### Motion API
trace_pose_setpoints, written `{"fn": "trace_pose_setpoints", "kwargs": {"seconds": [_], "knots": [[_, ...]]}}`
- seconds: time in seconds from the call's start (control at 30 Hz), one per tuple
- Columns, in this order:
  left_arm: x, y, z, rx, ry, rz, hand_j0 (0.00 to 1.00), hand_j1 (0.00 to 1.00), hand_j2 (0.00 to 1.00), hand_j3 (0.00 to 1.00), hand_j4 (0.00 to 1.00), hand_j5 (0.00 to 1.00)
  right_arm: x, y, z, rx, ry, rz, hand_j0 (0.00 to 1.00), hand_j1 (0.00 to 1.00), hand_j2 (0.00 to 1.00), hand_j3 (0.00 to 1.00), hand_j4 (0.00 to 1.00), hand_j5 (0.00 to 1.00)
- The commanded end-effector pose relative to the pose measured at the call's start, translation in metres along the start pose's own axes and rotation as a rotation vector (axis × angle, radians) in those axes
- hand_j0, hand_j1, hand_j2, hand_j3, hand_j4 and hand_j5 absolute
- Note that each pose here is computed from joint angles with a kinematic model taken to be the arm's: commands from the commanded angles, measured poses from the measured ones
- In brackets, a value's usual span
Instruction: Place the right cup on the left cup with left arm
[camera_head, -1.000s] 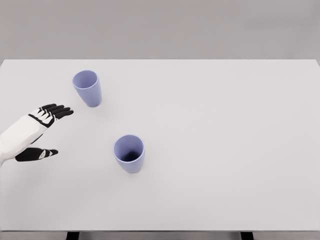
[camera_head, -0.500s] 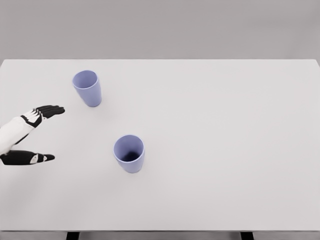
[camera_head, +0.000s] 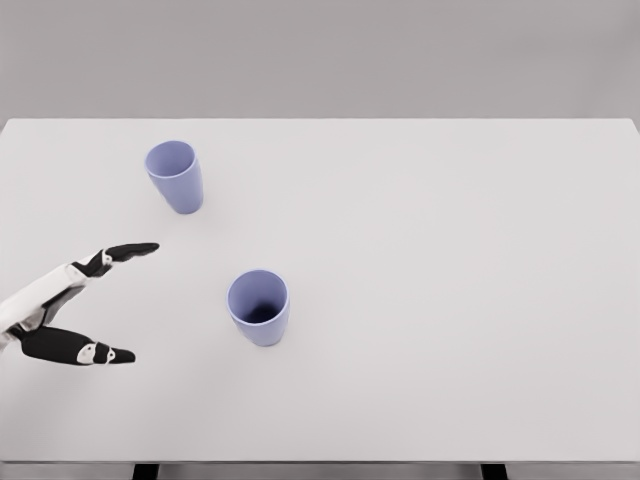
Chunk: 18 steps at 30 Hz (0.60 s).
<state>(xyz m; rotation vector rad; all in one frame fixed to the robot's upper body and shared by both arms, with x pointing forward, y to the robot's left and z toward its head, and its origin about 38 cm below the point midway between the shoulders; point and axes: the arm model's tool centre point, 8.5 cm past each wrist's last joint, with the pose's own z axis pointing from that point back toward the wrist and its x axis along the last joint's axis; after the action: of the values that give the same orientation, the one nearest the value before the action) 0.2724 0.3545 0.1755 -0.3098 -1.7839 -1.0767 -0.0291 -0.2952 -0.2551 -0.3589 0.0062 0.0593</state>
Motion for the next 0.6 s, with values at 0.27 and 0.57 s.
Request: {"fn": "trace_pose_setpoints", "kwargs": {"seconds": [0.27, 0.57], "knots": [[-0.032, -0.023, -0.007, -0.008, 0.214, 0.236, 1.00, 1.00, 1.00, 1.00, 1.00, 1.00, 0.000, 0.000, 0.000, 0.000, 0.000, 0.000, 1.00, 1.00, 1.00, 1.00, 1.00, 1.00], [-0.038, -0.031, -0.031, -0.015, 0.217, 0.277, 1.00, 1.00, 1.00, 1.00, 1.00, 1.00, 0.000, 0.000, 0.000, 0.000, 0.000, 0.000, 1.00, 1.00, 1.00, 1.00, 1.00, 1.00]]}}
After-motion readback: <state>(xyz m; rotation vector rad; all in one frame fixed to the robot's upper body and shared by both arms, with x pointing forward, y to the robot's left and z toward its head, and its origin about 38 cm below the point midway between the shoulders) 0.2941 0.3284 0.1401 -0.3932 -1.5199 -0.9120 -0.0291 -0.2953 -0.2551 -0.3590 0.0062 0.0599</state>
